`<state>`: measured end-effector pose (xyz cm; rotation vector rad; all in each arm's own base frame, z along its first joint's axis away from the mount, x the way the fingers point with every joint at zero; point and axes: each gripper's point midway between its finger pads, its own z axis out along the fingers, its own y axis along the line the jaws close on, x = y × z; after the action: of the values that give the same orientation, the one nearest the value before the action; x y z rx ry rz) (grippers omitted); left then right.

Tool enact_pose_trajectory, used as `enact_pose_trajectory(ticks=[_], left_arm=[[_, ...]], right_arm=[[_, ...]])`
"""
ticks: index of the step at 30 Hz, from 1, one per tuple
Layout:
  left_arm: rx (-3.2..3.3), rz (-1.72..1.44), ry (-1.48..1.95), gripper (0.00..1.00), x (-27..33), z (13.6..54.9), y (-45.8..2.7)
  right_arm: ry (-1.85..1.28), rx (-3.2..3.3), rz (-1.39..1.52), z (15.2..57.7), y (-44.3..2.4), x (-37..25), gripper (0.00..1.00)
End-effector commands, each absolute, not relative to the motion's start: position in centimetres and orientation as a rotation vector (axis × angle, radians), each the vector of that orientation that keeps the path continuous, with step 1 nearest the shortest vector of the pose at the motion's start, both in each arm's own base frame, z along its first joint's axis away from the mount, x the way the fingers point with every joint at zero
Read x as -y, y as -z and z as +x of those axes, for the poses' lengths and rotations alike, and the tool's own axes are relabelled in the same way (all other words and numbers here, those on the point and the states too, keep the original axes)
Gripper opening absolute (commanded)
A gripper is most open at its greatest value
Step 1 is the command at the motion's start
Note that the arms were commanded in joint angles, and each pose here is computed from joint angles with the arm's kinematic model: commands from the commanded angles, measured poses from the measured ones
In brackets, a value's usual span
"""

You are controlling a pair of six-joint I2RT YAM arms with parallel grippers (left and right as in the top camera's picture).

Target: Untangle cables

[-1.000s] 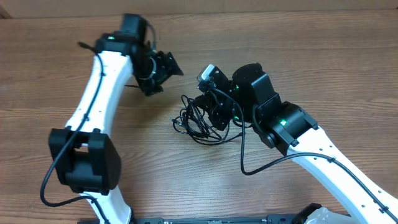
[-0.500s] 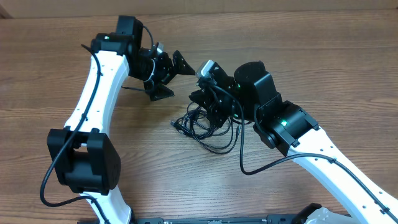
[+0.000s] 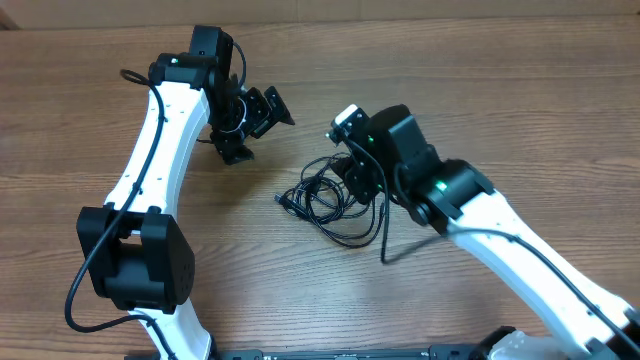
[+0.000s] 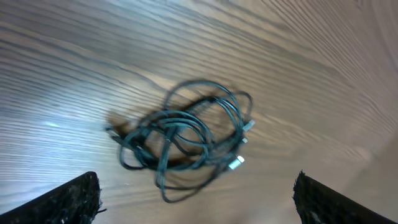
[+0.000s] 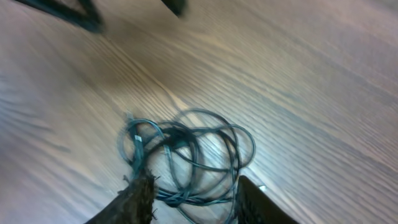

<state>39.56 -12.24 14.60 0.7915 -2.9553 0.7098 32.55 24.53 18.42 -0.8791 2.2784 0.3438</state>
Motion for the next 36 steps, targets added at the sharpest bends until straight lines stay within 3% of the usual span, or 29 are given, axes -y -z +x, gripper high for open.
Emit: enact_pose_trajectory(ticks=[1, 10, 19, 36], left_arm=[[2.993, 0.876, -0.549, 1.0, 10.3, 39.8, -13.4], [3.011, 0.886, -0.51, 1.0, 9.8, 39.9, -13.2], [3.011, 0.886, -0.511, 1.0, 9.8, 39.9, -13.2], [3.011, 0.887, -0.511, 1.0, 9.8, 39.9, -13.2]], right_arm=[[-0.27, -2.348, -0.849, 34.6, -15.3, -23.6, 0.44], [-0.258, -2.348, -0.877, 38.3, -12.0, -22.0, 0.58], [-0.361, -2.398, -0.767, 41.3, -9.2, -18.9, 0.61], [-0.345, -2.419, -0.838, 42.1, -5.0, -19.3, 0.67]])
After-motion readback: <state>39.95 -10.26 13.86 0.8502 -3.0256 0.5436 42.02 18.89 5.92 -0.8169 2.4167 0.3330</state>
